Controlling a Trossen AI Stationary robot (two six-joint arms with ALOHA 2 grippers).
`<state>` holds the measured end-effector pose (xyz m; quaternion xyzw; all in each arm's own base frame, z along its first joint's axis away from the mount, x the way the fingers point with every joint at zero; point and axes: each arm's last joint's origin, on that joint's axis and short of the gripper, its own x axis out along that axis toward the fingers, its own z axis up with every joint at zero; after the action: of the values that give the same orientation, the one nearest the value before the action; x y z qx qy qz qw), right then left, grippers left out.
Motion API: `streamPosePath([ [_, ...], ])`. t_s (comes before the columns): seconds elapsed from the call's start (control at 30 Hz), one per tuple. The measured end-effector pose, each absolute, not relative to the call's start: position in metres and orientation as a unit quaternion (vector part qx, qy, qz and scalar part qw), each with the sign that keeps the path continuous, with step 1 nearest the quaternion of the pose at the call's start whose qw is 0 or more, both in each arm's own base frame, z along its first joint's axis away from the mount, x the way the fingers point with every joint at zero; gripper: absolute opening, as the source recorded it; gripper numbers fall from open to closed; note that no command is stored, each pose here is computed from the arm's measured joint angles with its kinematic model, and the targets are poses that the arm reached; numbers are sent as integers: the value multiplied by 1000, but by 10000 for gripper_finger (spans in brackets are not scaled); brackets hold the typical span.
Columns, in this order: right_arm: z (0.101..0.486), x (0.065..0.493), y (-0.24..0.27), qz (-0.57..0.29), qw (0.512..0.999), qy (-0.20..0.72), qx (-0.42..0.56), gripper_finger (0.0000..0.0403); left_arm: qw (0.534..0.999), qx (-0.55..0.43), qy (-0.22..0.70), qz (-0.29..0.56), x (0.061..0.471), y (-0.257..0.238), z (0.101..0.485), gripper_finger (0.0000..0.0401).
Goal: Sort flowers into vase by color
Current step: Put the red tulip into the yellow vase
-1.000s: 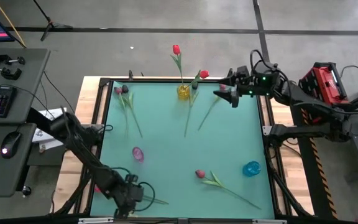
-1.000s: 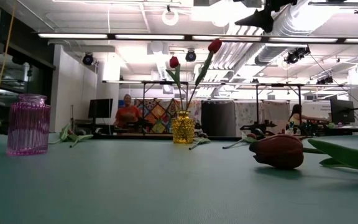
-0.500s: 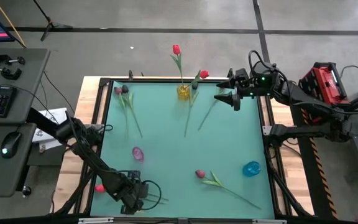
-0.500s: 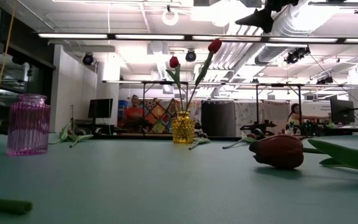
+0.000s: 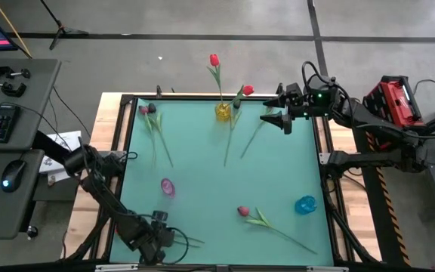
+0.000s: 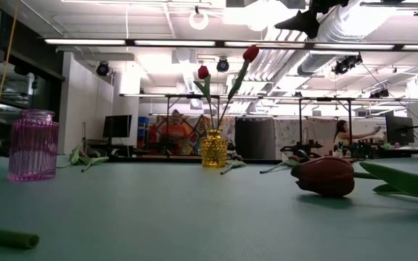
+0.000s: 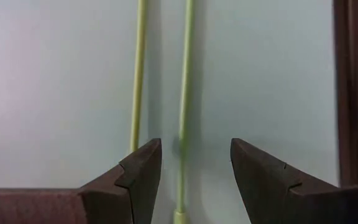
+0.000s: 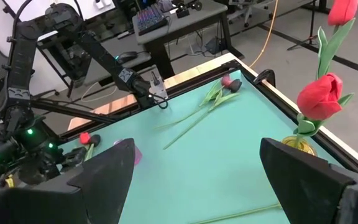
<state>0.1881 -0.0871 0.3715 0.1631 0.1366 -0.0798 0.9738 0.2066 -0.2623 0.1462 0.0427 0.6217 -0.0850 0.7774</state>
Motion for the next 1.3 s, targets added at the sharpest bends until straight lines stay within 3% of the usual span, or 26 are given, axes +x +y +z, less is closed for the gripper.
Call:
streamPosePath([
  [0.2,371,188,-87,-82,972,136,175,334,765,37,638,-71,208,-262,137,145],
  [0.4,371,188,-87,-84,969,134,189,334,760,-16,649,-35,210,-258,140,15],
  [0.53,371,188,-87,-84,968,134,193,334,759,-56,649,-22,212,-251,153,4],
  [0.73,371,188,-87,-84,968,134,193,334,801,-128,580,-72,215,-234,221,1],
  [0.87,372,188,-87,-85,968,134,194,334,848,-185,492,-74,216,-207,279,1],
  [1.03,372,188,-87,-78,969,130,196,334,920,-241,307,28,220,-156,333,0],
  [1.13,375,189,-85,-45,970,120,204,334,929,-296,211,78,226,-123,358,0],
  [1.3,386,195,-73,41,971,81,221,334,909,-406,61,75,236,-75,397,0],
])
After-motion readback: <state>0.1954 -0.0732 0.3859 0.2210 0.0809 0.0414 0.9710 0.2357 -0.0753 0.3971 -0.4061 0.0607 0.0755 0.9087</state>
